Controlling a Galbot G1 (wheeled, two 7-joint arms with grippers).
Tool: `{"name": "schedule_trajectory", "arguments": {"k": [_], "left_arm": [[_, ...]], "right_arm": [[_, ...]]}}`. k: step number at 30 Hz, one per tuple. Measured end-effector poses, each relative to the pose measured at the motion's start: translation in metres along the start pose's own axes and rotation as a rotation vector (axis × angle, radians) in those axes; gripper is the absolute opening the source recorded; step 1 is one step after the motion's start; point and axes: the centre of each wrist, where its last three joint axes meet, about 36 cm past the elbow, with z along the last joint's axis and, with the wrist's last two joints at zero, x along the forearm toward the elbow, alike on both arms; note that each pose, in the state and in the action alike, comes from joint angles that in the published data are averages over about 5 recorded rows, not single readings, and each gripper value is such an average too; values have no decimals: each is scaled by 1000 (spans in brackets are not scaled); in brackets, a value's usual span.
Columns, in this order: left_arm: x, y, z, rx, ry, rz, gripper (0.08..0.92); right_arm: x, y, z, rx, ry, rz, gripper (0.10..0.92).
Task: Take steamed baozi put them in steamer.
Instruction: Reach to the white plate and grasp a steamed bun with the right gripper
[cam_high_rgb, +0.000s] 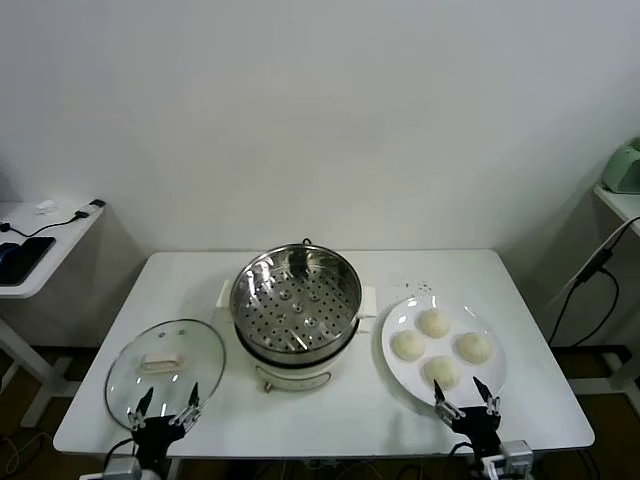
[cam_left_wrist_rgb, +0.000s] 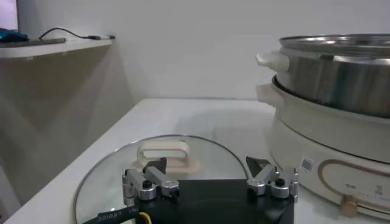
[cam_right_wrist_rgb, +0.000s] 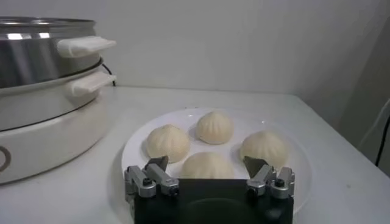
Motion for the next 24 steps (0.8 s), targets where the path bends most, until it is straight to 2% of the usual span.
{"name": "schedule_trajectory", "arguments": {"k": [6,14,19,24], "left_arm": [[0,2,-2,-7,1,4,823],[-4,7,-9,-17,-5,10,823],[-8,12,-14,-24,-11,11,823],[-10,13,-18,-23,-16,18,823]], "right_arm": [[-19,-12,-26,52,-28,-3,823],[-75,-46,-86,234,-41,-63,823],[-113,-74,-132,419,-21,-180,823],[-150,-95,-178,610,19,-356,823]]}}
